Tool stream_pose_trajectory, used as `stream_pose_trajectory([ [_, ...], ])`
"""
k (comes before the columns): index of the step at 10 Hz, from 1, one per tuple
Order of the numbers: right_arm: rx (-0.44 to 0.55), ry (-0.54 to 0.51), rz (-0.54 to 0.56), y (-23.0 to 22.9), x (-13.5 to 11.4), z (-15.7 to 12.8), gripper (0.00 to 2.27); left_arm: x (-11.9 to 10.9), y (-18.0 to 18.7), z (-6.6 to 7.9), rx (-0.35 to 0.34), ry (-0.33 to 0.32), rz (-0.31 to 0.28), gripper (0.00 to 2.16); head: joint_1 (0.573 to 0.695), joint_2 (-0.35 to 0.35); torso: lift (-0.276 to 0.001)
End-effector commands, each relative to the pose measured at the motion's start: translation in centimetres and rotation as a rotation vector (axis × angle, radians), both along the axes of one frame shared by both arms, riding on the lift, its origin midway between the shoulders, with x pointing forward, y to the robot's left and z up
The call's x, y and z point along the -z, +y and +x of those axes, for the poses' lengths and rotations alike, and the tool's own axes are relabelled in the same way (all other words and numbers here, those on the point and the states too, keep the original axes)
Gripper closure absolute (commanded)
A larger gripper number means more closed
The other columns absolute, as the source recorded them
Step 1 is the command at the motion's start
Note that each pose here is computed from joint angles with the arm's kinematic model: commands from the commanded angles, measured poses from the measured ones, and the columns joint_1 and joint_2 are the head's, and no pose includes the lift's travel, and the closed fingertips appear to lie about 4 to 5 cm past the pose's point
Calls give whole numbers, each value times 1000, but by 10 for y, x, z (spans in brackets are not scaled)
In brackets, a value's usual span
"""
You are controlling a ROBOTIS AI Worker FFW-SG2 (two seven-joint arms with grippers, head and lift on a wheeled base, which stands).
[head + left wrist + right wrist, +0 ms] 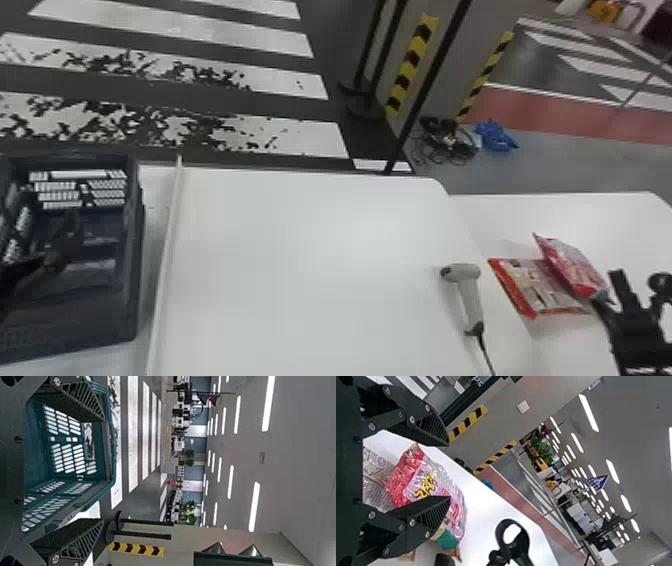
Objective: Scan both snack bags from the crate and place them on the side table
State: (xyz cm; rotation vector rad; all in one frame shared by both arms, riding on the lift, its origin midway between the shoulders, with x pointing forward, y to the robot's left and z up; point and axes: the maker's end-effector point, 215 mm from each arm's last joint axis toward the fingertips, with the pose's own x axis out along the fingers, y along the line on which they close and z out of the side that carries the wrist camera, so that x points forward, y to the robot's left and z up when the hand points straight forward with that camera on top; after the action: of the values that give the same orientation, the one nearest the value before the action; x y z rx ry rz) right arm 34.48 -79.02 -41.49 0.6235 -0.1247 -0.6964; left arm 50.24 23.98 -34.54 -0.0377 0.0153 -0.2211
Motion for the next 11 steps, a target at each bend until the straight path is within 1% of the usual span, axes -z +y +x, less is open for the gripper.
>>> stream_pose_trajectory([
  [1, -29, 38, -109, 15, -25, 13, 60, -1, 0, 0, -1, -2, 1, 100, 695, -350, -98],
  [3, -119, 84, -306, 80, -69, 56, 60, -1, -1, 0, 0, -1, 1, 100, 695, -350, -98],
  [4, -161, 88, -384, 123, -86, 75, 60, -3, -3, -1, 1, -3, 0, 100, 695, -350, -98],
  [5, -211, 85, -484, 163, -111, 95, 60, -2, -5, -2, 1, -1, -3, 100, 695, -350, -98],
  [6, -268, 78, -588, 200, -135, 107, 60, -3, -6, -5, 2, -1, -4, 100, 695, -350, -98],
  [7, -316, 78, -649, 245, -139, 114, 60, -1, -5, -9, 0, 4, -3, 100, 695, -350, -98],
  [8, -340, 47, -705, 289, -145, 112, 63, -3, -5, -11, -2, 0, -3, 100, 695, -350, -98],
  [9, -373, 26, -748, 330, -141, 109, 63, 0, -5, -17, -4, 8, -8, 100, 695, -343, -98],
  [10, -410, 7, -780, 362, -138, 110, 63, -3, -7, -25, -5, 4, -7, 100, 695, -315, -98],
  [11, -454, 7, -802, 391, -129, 109, 63, -4, -9, -31, -6, 3, -8, 100, 695, -264, -98],
])
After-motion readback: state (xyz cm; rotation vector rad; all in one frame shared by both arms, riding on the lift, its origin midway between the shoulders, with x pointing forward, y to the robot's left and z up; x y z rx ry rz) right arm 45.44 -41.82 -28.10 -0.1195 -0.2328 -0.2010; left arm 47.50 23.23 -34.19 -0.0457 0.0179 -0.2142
